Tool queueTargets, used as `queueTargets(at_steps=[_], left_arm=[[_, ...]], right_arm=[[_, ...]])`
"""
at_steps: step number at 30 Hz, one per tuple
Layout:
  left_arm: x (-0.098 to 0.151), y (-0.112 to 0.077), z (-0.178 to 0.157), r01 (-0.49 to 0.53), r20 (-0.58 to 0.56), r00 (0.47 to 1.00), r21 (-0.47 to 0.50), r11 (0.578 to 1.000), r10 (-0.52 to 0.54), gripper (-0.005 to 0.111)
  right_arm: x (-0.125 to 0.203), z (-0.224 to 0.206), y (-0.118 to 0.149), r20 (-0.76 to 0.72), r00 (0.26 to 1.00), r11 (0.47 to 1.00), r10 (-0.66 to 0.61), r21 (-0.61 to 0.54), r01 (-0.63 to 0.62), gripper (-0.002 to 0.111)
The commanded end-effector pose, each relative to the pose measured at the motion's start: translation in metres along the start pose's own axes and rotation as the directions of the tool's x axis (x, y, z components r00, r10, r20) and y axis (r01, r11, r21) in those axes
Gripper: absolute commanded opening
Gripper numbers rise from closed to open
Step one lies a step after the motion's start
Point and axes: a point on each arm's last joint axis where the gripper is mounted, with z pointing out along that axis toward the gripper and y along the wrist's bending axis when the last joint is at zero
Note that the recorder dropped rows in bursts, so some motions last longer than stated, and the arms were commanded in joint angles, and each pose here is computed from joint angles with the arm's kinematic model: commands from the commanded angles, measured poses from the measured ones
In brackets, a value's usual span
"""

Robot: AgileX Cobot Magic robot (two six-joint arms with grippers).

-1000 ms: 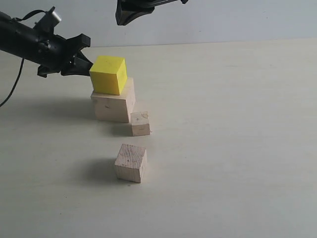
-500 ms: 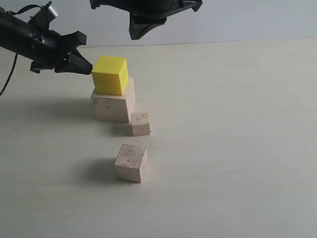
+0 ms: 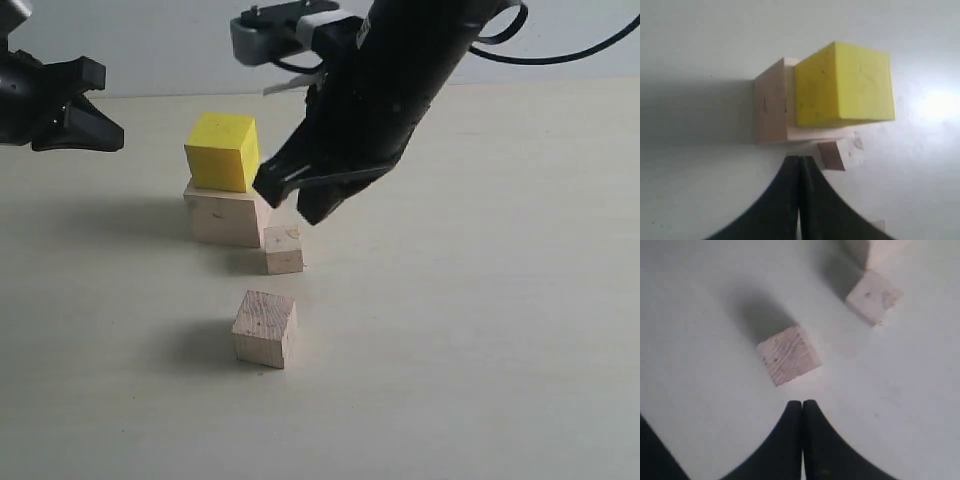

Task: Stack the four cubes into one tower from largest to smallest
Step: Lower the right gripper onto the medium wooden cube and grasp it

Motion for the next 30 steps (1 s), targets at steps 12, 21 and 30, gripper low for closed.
queueTargets(at_steps=[12, 21, 30], left_arm=[[0.031, -0.025, -0.044, -0.081, -0.001, 0.997, -0.028, 0.996, 0.081, 0.000], [0.052, -0.064, -0.106, -0.151, 0.133, 0.979, -0.042, 0.988, 0.156, 0.000], [0.056, -0.069, -0.114, -0.168, 0.154, 0.973, -0.045, 0.985, 0.173, 0.000]], right_arm=[[0.003, 0.042, 0.000, -0.078, 0.933, 0.926, -0.351, -0.175, 0.333, 0.031], [-0.002, 0.063, -0.006, -0.038, 0.902, 0.891, -0.429, -0.183, 0.416, 0.067], [-0.005, 0.093, 0.008, -0.007, 0.841, 0.821, -0.541, -0.220, 0.526, 0.069]])
